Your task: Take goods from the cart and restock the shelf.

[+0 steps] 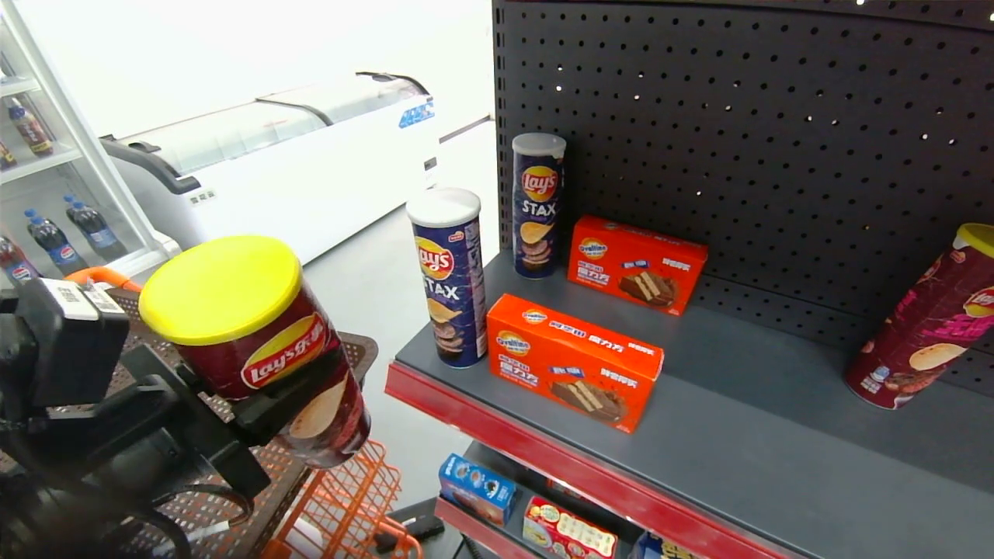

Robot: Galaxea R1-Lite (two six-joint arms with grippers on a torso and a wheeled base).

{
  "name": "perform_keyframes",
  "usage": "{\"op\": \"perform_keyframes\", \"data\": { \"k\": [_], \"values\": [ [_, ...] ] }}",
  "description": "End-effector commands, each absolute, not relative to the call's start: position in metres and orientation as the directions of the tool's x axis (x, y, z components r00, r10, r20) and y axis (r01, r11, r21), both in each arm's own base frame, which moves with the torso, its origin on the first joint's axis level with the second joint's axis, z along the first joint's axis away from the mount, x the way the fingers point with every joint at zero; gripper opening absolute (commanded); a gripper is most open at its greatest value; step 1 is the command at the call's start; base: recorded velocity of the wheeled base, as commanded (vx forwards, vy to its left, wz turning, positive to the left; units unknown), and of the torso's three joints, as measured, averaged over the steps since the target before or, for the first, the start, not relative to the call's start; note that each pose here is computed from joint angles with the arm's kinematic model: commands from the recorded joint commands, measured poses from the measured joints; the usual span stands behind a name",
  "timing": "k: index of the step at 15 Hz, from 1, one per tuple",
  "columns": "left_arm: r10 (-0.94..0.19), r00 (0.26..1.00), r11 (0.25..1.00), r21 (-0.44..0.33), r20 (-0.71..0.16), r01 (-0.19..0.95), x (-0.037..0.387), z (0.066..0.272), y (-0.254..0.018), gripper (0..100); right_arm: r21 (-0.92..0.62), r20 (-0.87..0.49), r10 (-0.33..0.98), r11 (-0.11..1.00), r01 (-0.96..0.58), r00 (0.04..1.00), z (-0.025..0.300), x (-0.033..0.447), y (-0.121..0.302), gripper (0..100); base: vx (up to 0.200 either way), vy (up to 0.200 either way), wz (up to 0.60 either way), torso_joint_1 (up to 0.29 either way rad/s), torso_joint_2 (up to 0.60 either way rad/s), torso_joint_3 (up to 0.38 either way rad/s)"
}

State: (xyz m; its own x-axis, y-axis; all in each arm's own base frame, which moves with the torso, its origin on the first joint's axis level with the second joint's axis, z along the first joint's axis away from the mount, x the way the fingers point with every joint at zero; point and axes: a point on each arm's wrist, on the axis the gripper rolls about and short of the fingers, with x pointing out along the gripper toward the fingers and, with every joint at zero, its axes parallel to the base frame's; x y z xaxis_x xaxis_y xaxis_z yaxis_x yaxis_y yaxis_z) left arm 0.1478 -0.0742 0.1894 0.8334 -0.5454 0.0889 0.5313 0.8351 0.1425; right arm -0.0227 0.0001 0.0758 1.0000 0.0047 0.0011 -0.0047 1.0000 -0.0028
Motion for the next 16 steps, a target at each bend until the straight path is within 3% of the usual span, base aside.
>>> {"op": "perform_keyframes", "data": {
  "k": [1,7,11,16],
  "values": [
    [-0.551,0.829,0.832,0.141,0.097,0.537,0.143,0.189,-0.07,0,-0.003,0.0,0.005,1.0,-0.005,1.0,0.076,-0.023,0.0,100,0.0,0.0,0.0,0.0,0.0,0.0],
    [-0.559,0.815,0.829,0.08,0.154,0.554,0.126,0.196,-0.064,0,-0.003,0.002,0.005,1.0,-0.005,1.0,0.076,-0.023,0.0,100,0.0,0.0,0.0,0.0,0.0,0.0],
    [-0.565,0.82,0.825,0.07,0.086,0.561,0.106,0.192,-0.055,0,-0.003,0.0,0.006,1.0,-0.006,1.0,0.076,-0.023,0.0,100,0.0,0.0,0.0,0.0,0.0,0.0],
    [-0.66,0.749,0.751,0.066,0.054,0.657,0.086,0.203,-0.058,0,-0.005,0.0,0.009,1.0,-0.009,1.0,0.076,-0.023,0.0,100,0.0,0.0,0.0,0.0,0.0,0.0]
  ]
}}
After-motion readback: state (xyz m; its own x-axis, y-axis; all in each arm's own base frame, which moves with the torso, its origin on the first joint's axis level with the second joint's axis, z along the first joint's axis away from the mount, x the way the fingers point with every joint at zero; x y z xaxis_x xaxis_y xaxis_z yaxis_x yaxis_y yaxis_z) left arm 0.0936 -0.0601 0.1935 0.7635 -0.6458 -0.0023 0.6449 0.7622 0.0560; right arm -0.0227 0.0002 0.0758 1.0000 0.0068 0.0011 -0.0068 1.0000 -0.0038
